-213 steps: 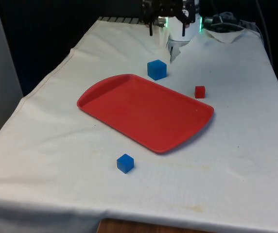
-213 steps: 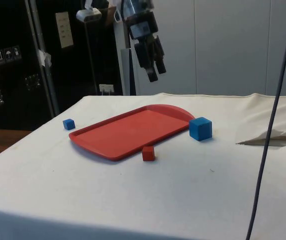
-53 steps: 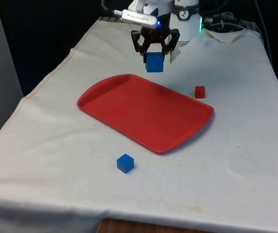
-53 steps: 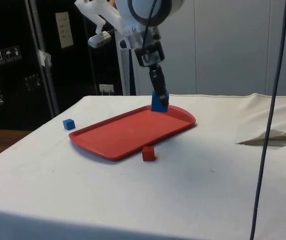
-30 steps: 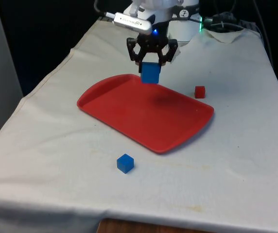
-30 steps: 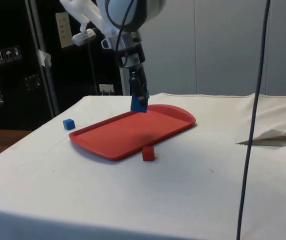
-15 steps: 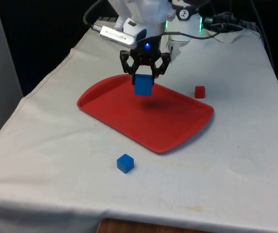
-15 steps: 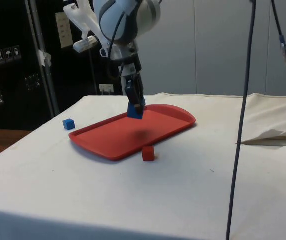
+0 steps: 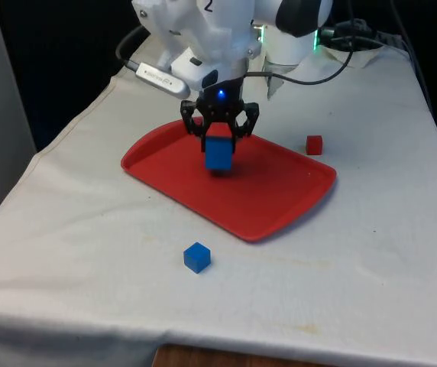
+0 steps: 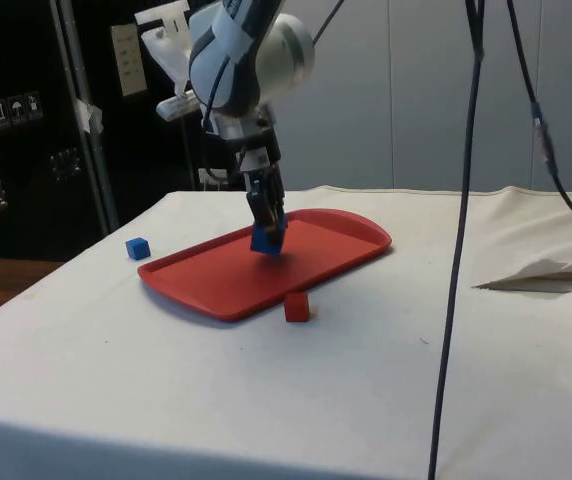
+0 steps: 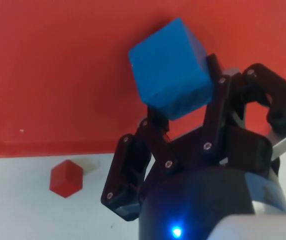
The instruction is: Pick up the largest block and place it onto the tray.
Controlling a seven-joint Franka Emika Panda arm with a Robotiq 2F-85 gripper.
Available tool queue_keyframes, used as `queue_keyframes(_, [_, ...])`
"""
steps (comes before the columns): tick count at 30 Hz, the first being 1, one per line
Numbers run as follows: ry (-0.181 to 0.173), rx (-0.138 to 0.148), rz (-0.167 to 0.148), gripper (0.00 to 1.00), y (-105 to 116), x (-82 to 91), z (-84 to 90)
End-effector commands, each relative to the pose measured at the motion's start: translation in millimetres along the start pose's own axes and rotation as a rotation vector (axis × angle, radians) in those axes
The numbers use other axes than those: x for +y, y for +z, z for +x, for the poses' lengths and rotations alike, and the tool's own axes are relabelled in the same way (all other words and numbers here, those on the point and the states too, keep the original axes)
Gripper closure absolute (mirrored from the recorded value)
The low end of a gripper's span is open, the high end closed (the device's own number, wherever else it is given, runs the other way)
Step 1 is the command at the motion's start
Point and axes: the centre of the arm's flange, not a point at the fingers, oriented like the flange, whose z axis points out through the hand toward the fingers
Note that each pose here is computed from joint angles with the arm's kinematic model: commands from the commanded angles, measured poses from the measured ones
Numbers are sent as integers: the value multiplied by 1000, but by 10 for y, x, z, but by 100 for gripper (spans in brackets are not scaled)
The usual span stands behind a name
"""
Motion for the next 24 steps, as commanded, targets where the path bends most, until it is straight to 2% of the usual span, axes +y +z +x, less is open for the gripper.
queue_keyframes(1, [-1, 8, 5, 100, 3, 8, 11])
queue_keyframes(4, [0, 6, 2, 100, -4, 11, 16])
queue_keyframes(5, [0, 4, 2, 95, 3, 0, 16])
queue_keyframes(6, [0, 6, 1, 95, -10, 10, 19])
queue_keyframes(10, [0, 5, 0, 58, -16, 9, 21])
queue_keyframes(11, [0, 5, -1, 38, -22, 8, 24])
queue_keyframes(14, [0, 4, -1, 9, -23, 7, 24])
queue_keyframes(15, [0, 5, 0, 2, -13, 9, 22])
queue_keyframes(24, [-1, 4, -2, 0, -64, 7, 24])
